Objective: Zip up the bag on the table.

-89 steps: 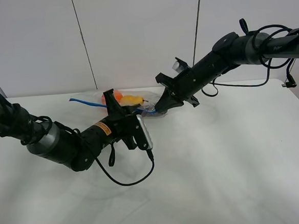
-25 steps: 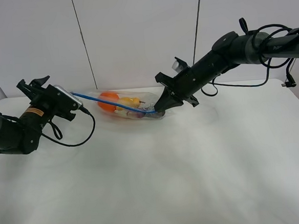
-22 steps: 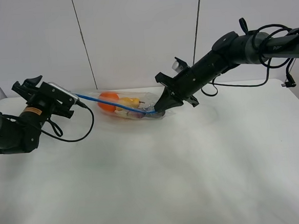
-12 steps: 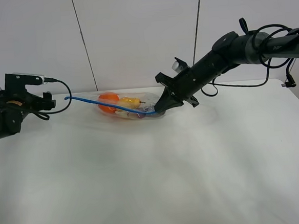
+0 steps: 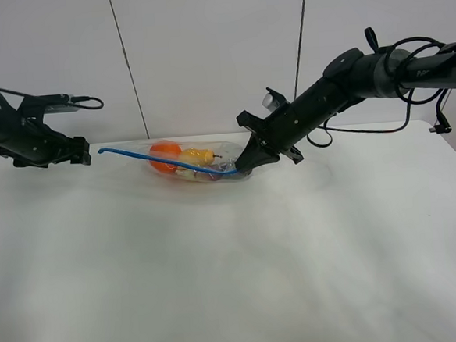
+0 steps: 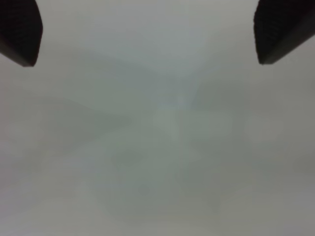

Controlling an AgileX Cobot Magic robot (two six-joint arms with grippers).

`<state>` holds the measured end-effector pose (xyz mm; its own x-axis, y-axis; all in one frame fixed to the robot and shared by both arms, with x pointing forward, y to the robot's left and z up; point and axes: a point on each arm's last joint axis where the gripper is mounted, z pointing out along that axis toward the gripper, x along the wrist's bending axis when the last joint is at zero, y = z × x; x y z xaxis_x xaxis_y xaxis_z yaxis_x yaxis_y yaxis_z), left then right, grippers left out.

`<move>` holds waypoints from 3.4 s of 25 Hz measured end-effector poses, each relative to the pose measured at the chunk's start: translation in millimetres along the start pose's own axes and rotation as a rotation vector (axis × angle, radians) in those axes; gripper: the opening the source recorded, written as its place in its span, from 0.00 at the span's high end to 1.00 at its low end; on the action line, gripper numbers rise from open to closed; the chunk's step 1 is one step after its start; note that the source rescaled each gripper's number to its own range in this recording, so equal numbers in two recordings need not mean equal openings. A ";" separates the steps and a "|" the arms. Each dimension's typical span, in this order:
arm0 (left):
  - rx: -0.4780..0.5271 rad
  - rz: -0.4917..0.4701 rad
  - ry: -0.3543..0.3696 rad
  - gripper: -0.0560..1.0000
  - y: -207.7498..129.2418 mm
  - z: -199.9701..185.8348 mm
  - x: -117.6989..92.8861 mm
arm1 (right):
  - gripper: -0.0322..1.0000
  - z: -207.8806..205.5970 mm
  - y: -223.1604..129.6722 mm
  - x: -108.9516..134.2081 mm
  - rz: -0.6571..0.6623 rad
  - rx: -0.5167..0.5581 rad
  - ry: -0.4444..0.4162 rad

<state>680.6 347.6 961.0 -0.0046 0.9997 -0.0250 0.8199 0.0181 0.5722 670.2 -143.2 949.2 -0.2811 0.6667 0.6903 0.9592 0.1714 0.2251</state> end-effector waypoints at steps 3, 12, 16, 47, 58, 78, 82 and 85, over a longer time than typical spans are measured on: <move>0.100 -0.026 -0.072 0.01 16.4 -19.2 -5.4 | 0.97 0.0 0.0 0.0 0.000 0.000 0.000; 0.350 0.061 -0.217 0.00 28.2 -62.1 -49.9 | 0.97 0.0 0.0 0.0 0.000 0.000 0.000; 0.396 0.085 -0.190 0.00 24.6 -64.0 -63.1 | 0.97 0.0 -0.1 0.0 0.000 0.001 0.000; 0.361 0.032 -0.039 0.00 -207.4 -251.6 -52.1 | 0.97 0.0 -2.2 0.9 -0.001 0.024 0.010; -0.016 0.042 -0.041 0.00 -265.6 -299.4 -52.1 | 0.96 0.0 -2.4 0.7 -0.003 0.027 0.008; -0.452 0.042 -0.065 0.00 -320.9 -345.9 -53.8 | 0.01 -69.8 17.1 -4.0 -0.119 0.077 -0.651; -0.452 0.040 -0.066 0.00 -320.9 -345.9 -53.9 | 0.01 -91.4 24.9 -7.6 -0.129 0.038 -0.743; -0.452 0.039 -0.067 0.00 -320.9 -345.9 -53.9 | 0.01 -111.2 24.6 -23.9 -0.082 0.015 -0.768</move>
<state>219.7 294.1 1062.3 0.0703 0.9967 -0.0407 0.4863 0.0013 0.8738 697.0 -235.6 1014.7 -0.2554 0.9668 0.0001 0.9381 0.2477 0.2420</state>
